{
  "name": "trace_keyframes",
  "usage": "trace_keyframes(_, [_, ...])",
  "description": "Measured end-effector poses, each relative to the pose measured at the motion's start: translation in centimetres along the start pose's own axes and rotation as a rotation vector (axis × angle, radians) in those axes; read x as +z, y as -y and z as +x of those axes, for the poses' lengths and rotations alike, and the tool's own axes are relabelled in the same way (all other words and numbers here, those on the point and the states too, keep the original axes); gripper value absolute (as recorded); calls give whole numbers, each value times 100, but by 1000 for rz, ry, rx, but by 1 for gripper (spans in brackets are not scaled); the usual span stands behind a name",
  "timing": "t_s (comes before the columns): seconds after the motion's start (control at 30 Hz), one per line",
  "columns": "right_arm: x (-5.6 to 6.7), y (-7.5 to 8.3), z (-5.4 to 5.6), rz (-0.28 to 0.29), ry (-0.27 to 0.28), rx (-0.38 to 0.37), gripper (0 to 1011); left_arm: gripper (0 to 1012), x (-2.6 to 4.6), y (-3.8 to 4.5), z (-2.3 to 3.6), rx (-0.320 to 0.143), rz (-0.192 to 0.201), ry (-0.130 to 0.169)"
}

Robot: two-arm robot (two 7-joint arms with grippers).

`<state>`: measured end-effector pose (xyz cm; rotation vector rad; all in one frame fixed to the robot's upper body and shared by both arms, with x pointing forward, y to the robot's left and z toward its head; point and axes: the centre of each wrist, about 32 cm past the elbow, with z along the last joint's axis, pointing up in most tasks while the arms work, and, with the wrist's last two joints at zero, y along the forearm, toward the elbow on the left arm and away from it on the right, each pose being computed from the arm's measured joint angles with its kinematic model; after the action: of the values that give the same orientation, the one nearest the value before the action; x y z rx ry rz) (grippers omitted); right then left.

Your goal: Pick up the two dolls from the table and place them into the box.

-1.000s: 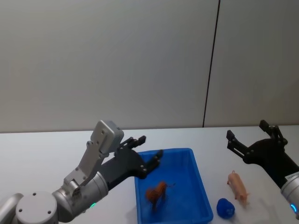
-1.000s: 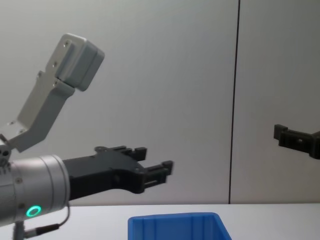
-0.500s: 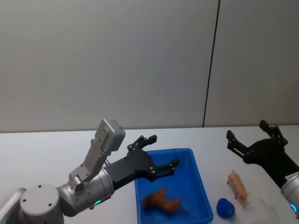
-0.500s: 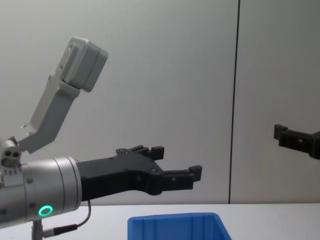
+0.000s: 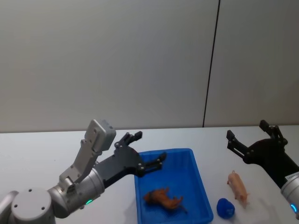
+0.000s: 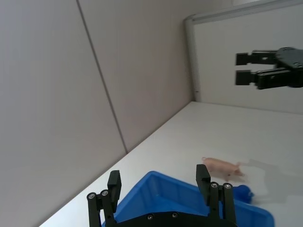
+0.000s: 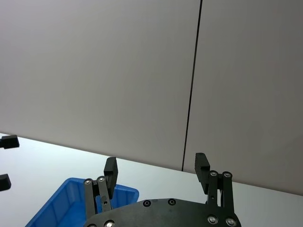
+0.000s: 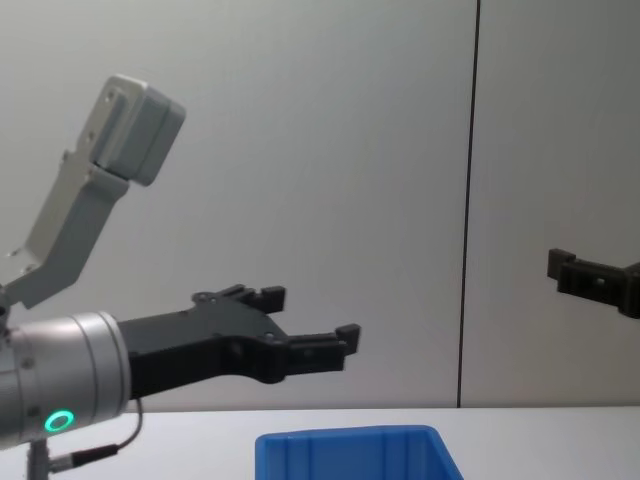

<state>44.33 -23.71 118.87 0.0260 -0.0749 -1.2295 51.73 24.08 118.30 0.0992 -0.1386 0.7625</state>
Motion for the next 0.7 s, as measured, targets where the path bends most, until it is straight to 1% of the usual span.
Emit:
trace_keyframes(0.07, [0,0,0,0,0,0,1001,1001,1,-24,-1,20,4,7])
trace_keyframes(0.2, [0,0,0,0,0,0,1001,1001,6,-84,-9,79,16,27])
trace_keyframes(0.3, [0,0,0,0,0,0,1001,1001,7,-118,-17,109,23,37])
trace_keyframes(0.33, [0,0,0,0,0,0,1001,1001,7,-137,-21,133,29,44])
trace_keyframes(0.4, [0,0,0,0,0,0,1001,1001,9,-156,-24,154,34,51])
trace_keyframes(0.43, [0,0,0,0,0,0,1001,1001,12,-177,-29,174,38,59])
trace_keyframes(0.47, [0,0,0,0,0,0,1001,1001,12,-187,-32,185,41,62])
trace_keyframes(0.5, [0,0,0,0,0,0,1001,1001,10,-206,-38,211,47,70])
trace_keyframes(0.57, [0,0,0,0,0,0,1001,1001,10,-228,-44,232,53,78])
trace_keyframes(0.6, [1,0,3,0,0,0,1001,1001,12,-248,-49,257,57,86])
trace_keyframes(0.7, [-2,2,13,-3,0,-2,1001,1001,13,-275,-52,291,64,98])
